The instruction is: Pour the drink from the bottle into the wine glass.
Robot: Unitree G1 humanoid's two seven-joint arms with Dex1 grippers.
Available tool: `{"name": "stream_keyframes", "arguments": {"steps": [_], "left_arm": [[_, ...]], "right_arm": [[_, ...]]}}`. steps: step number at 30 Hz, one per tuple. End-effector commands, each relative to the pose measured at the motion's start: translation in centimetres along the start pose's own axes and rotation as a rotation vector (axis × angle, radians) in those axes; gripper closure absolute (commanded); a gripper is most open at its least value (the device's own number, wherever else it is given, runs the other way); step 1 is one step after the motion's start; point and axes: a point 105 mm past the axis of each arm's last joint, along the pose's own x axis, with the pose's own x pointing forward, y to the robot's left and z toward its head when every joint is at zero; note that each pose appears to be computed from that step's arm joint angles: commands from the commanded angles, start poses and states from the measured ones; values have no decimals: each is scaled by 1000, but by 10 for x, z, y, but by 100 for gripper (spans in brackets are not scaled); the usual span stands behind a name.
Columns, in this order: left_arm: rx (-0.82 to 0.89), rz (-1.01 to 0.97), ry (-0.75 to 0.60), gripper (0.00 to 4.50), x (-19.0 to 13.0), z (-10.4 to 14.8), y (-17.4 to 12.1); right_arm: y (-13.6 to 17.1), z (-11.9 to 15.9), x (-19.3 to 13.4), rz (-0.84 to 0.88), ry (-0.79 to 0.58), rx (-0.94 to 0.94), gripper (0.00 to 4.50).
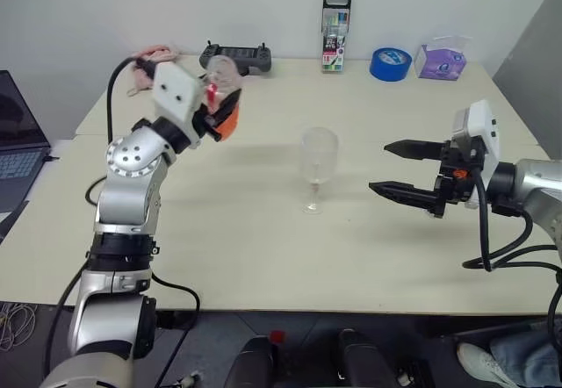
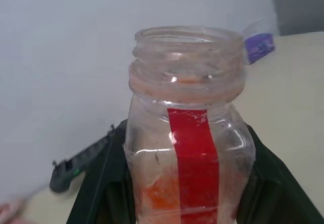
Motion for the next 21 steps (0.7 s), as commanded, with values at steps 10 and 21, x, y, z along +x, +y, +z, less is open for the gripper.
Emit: {"name": "stream_keyframes", "arguments": {"steps": [10,21], "left_arm": [[390,-147,-145,267,32,43,-26],[622,-207,-174,268,37,38,-38]], "right_arm": [[4,19,2,-17,-46,-62,0],[4,20,2,-30,-47,-61,0]]}}
